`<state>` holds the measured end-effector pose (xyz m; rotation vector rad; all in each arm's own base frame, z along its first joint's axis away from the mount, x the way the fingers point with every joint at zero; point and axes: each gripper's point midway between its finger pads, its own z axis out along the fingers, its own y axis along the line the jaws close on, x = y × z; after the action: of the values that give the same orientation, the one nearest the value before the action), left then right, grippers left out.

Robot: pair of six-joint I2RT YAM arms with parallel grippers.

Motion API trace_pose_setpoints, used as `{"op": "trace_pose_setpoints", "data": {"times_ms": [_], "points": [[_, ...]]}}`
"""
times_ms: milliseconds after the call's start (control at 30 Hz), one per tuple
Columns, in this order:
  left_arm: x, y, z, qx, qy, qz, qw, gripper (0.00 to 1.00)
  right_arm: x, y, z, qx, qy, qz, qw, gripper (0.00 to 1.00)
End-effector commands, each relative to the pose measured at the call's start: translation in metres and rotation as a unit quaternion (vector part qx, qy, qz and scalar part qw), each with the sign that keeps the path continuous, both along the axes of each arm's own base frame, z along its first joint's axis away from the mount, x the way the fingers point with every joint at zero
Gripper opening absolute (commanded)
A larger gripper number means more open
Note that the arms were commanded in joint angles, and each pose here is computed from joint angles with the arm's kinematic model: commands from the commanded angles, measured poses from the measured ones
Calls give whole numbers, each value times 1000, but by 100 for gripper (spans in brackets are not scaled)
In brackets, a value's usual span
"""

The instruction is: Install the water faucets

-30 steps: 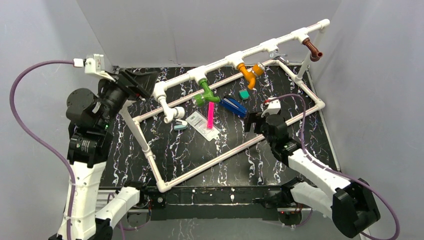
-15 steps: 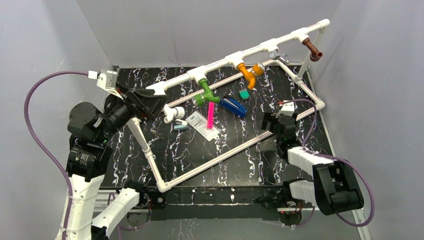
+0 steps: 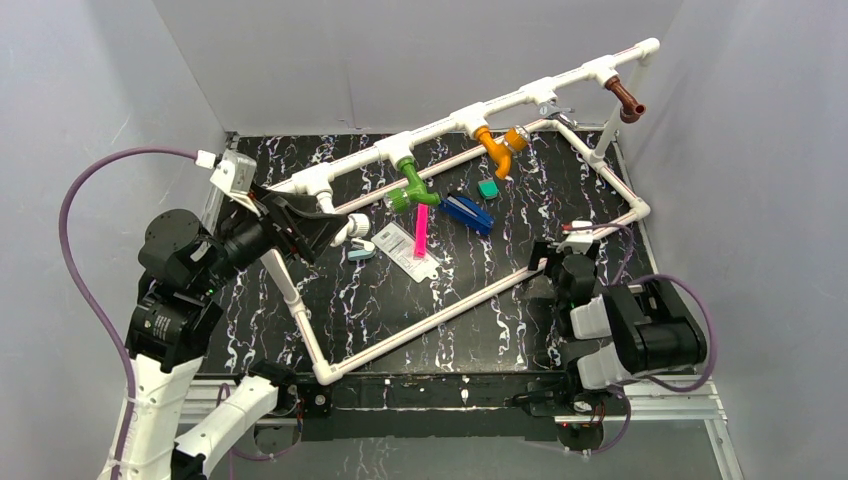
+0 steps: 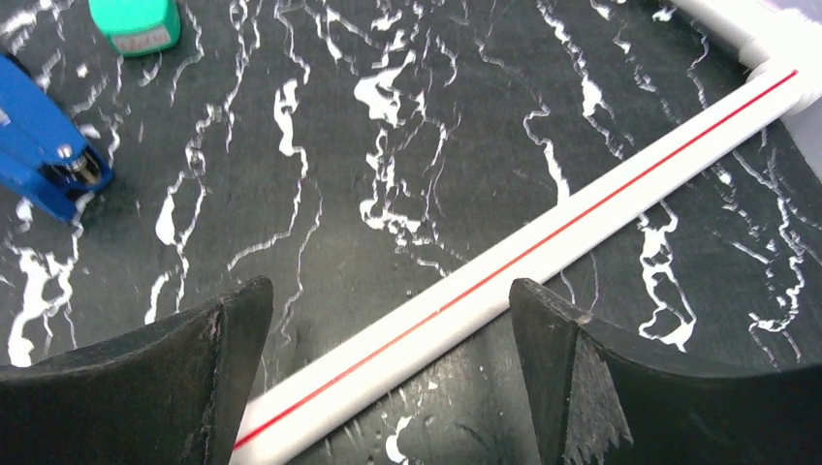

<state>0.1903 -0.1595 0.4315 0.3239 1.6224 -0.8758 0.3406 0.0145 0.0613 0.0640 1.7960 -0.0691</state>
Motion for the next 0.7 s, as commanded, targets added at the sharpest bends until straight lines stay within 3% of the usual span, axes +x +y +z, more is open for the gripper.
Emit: {"op": "trace_pose_setpoints", "data": {"times_ms": [0,67,133,400,467,667], "points": [[-11,0,5,20,-19,-16,999,80,7,4,18,-20,-75,23,997,99],[-13,0,6,24,-21,-20,999,80,14,3,29,-27,-105,21,994,99],[-15,-1,9,25,-26,-26,999,80,18,5,11,-15,-51,34,998,99],[-29,2,43,7,-59,-27,998,80,26,-8,10,-4,-48,-8,999,99],[-30,5,54,-2,-67,-18,998,80,27,-22,11,7,-49,-55,997,99],[-33,25,93,-64,-124,40,989,80,29,-23,7,9,-40,-61,997,99]]}}
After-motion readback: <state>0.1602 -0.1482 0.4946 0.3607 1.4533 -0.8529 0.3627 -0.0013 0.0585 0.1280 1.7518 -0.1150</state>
